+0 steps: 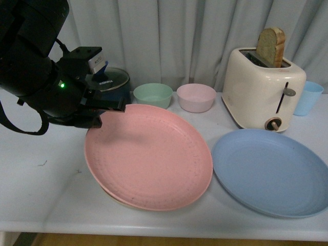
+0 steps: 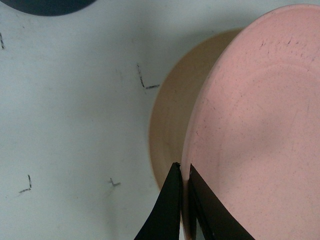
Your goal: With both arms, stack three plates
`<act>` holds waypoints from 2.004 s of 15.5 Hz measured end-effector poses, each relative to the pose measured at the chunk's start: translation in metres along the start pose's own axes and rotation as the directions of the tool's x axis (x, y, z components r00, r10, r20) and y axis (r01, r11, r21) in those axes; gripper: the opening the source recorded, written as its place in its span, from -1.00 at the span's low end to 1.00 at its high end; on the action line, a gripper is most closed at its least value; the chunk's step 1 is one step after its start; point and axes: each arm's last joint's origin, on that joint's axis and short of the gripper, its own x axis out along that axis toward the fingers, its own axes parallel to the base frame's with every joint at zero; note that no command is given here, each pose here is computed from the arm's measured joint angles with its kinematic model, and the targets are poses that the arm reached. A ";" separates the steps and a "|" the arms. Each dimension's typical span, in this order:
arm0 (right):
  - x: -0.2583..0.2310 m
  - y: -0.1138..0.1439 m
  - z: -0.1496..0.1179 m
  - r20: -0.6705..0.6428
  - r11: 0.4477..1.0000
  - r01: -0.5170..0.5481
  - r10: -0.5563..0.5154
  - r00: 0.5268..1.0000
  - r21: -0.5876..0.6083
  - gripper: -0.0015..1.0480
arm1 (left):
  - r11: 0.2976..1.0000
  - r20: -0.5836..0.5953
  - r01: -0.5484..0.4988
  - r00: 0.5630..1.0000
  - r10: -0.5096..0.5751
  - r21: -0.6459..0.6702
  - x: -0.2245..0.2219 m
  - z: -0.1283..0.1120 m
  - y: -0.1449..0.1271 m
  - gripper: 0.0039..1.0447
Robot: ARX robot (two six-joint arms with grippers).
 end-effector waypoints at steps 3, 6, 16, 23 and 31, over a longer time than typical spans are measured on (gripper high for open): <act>0.000 0.000 0.000 0.000 1.000 0.000 0.000 1.000 0.000 0.87 | 1.000 0.005 0.000 1.000 0.000 -0.014 0.011 0.006 -0.001 -0.96; 0.000 0.000 0.000 0.000 1.000 0.000 0.000 1.000 0.000 0.87 | 1.000 -0.011 0.006 1.000 -0.006 -0.014 0.023 0.005 -0.003 -0.96; 0.000 0.000 0.000 0.000 1.000 0.000 0.000 1.000 0.000 0.87 | 0.998 0.187 0.002 0.982 -0.013 0.061 -0.026 0.015 0.008 0.86; 0.000 0.000 0.000 0.000 1.000 0.000 0.000 1.000 0.000 0.87 | 0.967 0.817 -0.239 0.538 0.207 -0.088 -0.173 -0.032 0.004 0.48; 0.000 0.000 0.000 0.000 1.000 0.000 0.000 1.000 0.000 0.87 | 0.972 0.789 -0.171 0.571 0.229 -0.158 -0.160 -0.137 0.021 -0.97</act>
